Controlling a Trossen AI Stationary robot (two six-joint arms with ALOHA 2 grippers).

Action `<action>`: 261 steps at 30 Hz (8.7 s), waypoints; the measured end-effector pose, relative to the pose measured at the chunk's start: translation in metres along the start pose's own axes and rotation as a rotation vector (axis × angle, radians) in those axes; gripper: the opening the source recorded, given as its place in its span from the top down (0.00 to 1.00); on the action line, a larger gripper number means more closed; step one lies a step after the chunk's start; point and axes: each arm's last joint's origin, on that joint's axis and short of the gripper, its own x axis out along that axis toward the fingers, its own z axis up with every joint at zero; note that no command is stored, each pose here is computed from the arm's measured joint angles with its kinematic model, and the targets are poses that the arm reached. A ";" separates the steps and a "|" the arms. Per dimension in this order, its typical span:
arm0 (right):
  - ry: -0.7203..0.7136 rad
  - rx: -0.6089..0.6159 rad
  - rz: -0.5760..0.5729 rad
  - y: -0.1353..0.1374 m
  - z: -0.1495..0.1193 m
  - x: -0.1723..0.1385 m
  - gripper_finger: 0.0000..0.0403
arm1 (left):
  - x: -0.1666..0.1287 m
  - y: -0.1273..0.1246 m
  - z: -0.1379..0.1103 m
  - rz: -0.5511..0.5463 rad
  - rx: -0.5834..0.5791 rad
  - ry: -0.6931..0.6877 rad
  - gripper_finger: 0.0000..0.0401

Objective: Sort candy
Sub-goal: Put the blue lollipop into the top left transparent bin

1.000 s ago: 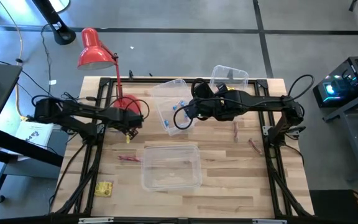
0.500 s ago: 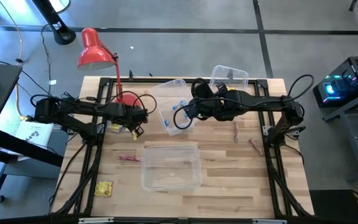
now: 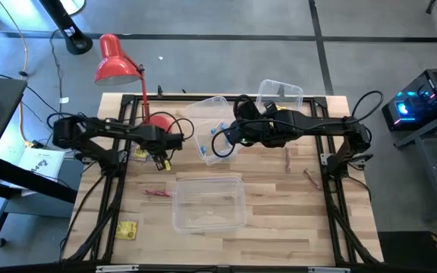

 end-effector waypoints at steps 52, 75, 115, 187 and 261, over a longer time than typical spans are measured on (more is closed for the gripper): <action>0.071 0.002 0.051 0.013 -0.022 0.022 1.00 | -0.075 0.006 0.038 -0.180 -0.072 -0.272 0.92; 0.036 0.030 0.083 0.016 -0.017 0.022 1.00 | -0.009 0.013 0.022 -0.105 -0.136 0.119 0.60; 0.023 0.022 0.078 0.014 -0.015 0.024 1.00 | -0.137 0.045 0.021 -0.451 -0.228 -0.718 1.00; -0.021 -0.147 0.080 -0.026 0.034 0.019 1.00 | 0.034 0.039 -0.055 0.279 -1.589 -0.171 0.52; 0.044 0.013 0.093 -0.038 0.040 0.039 1.00 | -0.011 0.014 -0.048 0.231 -0.895 -0.224 1.00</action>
